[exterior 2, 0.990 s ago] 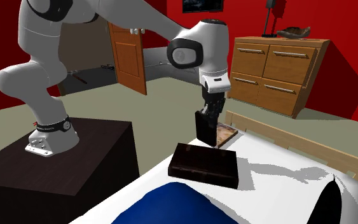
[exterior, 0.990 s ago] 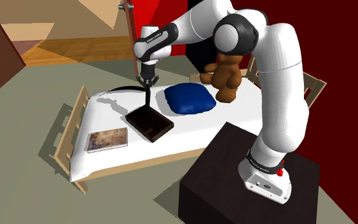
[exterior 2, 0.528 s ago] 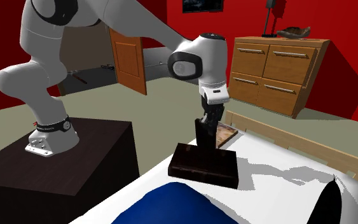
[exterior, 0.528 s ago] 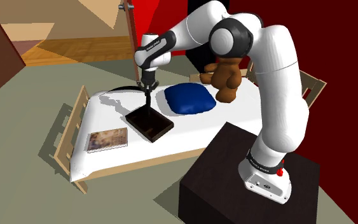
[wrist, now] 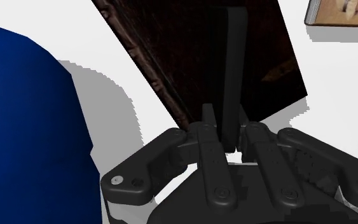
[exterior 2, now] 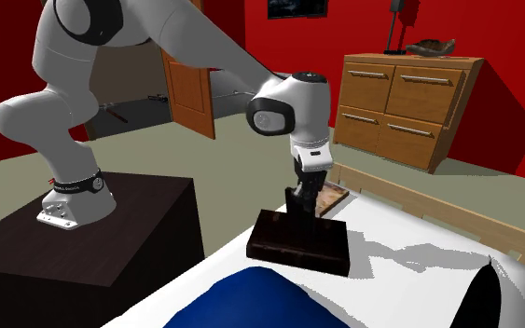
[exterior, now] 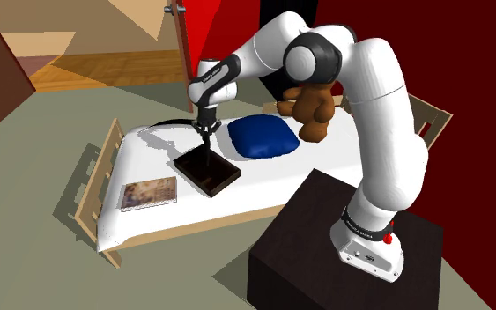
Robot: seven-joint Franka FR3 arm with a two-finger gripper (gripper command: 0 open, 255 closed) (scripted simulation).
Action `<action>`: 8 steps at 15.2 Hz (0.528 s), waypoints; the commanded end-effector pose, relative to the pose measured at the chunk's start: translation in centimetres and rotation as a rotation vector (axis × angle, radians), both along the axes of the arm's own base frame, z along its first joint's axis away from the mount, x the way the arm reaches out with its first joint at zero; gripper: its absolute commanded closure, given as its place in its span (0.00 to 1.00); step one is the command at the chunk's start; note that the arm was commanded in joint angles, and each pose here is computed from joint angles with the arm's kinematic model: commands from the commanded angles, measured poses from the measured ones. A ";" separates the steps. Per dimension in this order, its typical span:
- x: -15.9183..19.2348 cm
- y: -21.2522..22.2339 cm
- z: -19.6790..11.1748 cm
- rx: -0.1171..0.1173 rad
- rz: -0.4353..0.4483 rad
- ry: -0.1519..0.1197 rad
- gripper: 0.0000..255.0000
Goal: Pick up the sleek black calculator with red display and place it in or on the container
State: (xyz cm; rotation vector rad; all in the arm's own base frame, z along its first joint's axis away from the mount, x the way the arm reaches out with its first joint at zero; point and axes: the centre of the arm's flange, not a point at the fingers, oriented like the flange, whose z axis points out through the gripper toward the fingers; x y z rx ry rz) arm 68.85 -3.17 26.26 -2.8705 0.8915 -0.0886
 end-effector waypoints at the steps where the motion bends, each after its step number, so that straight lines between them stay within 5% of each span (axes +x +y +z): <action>1: 0.1 0.1 -1.0 0.000 0.000 -0.001 1.00; 8: 0.1 0.1 -1.7 0.000 0.000 -0.001 1.00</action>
